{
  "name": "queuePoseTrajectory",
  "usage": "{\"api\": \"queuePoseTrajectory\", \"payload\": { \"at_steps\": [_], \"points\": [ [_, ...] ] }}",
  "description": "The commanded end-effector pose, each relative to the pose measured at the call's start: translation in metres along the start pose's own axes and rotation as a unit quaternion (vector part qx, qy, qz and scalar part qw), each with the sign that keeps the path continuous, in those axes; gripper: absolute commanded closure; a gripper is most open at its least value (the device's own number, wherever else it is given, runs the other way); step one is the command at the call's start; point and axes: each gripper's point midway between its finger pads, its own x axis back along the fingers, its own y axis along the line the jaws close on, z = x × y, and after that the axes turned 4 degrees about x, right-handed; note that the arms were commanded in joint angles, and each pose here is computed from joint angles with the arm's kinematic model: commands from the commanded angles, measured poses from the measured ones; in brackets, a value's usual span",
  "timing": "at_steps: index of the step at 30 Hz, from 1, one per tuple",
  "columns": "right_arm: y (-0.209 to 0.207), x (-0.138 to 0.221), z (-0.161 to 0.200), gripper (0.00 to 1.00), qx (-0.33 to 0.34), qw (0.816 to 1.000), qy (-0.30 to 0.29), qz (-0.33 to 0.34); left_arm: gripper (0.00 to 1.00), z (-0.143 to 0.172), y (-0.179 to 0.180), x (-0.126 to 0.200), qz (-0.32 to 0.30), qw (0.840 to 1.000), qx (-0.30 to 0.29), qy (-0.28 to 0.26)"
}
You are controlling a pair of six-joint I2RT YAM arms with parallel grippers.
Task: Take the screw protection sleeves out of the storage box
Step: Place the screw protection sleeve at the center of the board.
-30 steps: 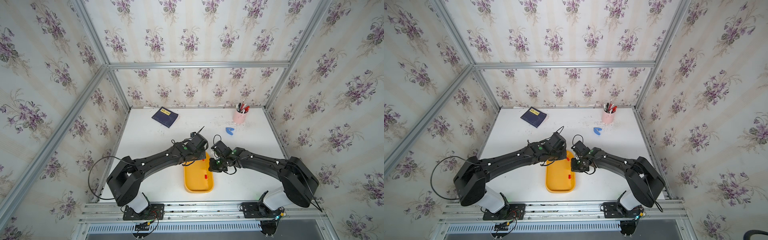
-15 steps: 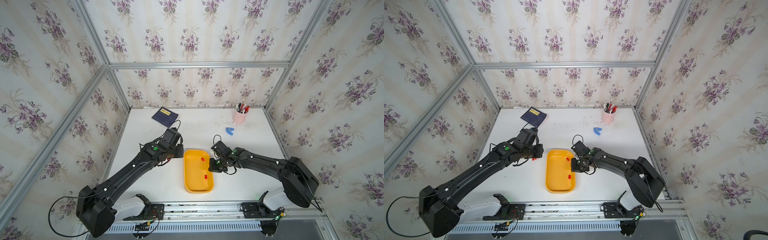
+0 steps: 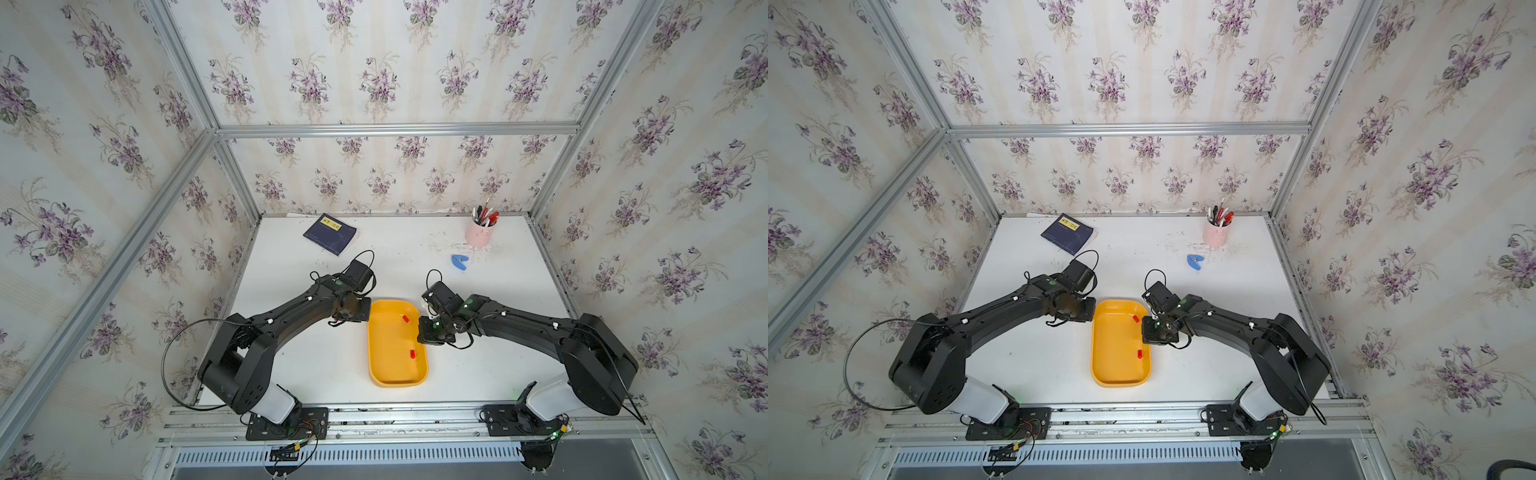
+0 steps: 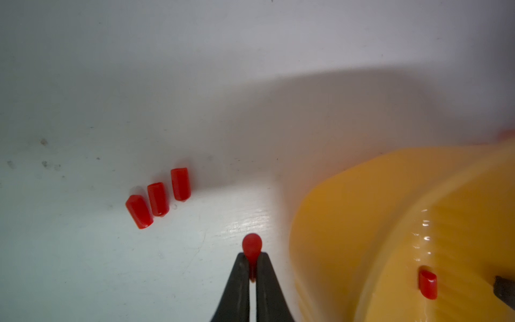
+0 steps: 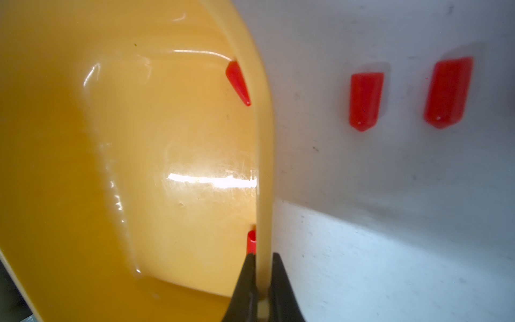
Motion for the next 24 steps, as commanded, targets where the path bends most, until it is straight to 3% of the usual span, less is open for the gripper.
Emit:
{"api": "queuePoseTrajectory", "payload": {
  "at_steps": [1,24],
  "points": [
    [-0.006,0.001,0.004,1.00,-0.001,1.000,0.007,0.015,0.90,-0.009,0.004,-0.011,-0.019,1.000,-0.020,-0.006],
    [-0.005,0.001,0.005,1.00,0.002,1.000,0.010,0.012,0.90,-0.012,0.030,-0.044,-0.107,0.993,-0.043,0.018]
  ]
}}
